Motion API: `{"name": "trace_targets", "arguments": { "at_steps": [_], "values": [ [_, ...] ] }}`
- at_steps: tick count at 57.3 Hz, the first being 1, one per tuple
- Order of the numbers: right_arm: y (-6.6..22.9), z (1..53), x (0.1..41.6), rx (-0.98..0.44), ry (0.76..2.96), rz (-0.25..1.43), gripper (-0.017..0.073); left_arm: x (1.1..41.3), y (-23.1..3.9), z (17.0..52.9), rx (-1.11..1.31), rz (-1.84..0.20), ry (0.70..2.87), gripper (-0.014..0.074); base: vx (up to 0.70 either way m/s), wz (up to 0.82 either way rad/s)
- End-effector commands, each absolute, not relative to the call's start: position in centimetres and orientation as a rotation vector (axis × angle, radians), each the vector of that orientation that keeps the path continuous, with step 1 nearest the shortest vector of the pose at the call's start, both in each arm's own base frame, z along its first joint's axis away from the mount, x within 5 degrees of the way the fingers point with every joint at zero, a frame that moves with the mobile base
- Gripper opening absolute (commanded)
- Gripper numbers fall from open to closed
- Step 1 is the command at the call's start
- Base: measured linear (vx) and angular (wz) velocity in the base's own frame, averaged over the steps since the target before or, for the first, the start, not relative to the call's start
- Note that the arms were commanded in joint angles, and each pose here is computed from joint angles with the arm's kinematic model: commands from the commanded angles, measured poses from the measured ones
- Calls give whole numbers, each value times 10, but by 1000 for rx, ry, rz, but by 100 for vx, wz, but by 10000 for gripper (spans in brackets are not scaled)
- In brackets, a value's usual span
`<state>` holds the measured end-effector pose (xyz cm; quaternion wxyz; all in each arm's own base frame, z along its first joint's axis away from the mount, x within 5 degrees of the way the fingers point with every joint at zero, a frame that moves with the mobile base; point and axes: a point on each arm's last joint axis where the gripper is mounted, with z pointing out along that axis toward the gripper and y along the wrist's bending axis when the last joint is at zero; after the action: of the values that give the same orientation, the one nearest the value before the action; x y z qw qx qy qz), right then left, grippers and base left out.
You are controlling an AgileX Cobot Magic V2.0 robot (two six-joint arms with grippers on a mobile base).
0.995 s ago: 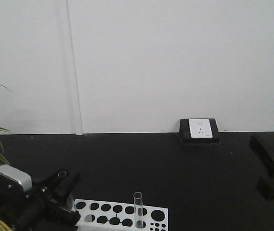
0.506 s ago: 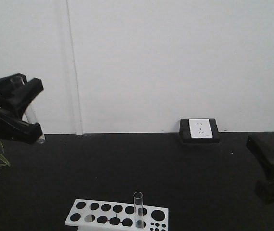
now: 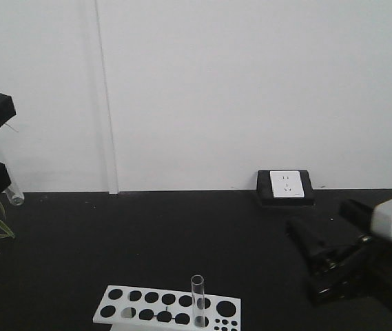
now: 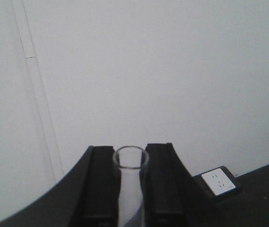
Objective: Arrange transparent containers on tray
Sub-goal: 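Move the right gripper to the other clear tube in the rack, then close the right gripper on the tube and lift it out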
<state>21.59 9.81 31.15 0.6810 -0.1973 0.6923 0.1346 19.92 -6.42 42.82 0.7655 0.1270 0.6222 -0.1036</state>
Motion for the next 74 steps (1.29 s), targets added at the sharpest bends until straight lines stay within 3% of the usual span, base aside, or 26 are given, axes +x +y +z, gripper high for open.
{"name": "trace_targets", "arguments": {
  "at_steps": [1, 13, 20, 35, 74],
  "values": [
    [121, 319, 221, -530, 1403, 367, 586, 192, -64, 448, 260, -259, 1251, -6, 0, 0],
    [166, 281, 233, -637, 1411, 495, 586, 193, -64, 444, 260, -248, 1294, -6, 0, 0],
    [176, 259, 243, -649, 1419, 527, 586, 193, -64, 443, 260, -245, 1303, -6, 0, 0],
    [183, 242, 247, -706, 1430, 539, 586, 193, -63, 442, 261, -241, 1311, -6, 0, 0],
    [194, 200, 265, -609, 1387, 621, 586, 193, -63, 442, 259, -243, 1312, -6, 0, 0]
  ]
}}
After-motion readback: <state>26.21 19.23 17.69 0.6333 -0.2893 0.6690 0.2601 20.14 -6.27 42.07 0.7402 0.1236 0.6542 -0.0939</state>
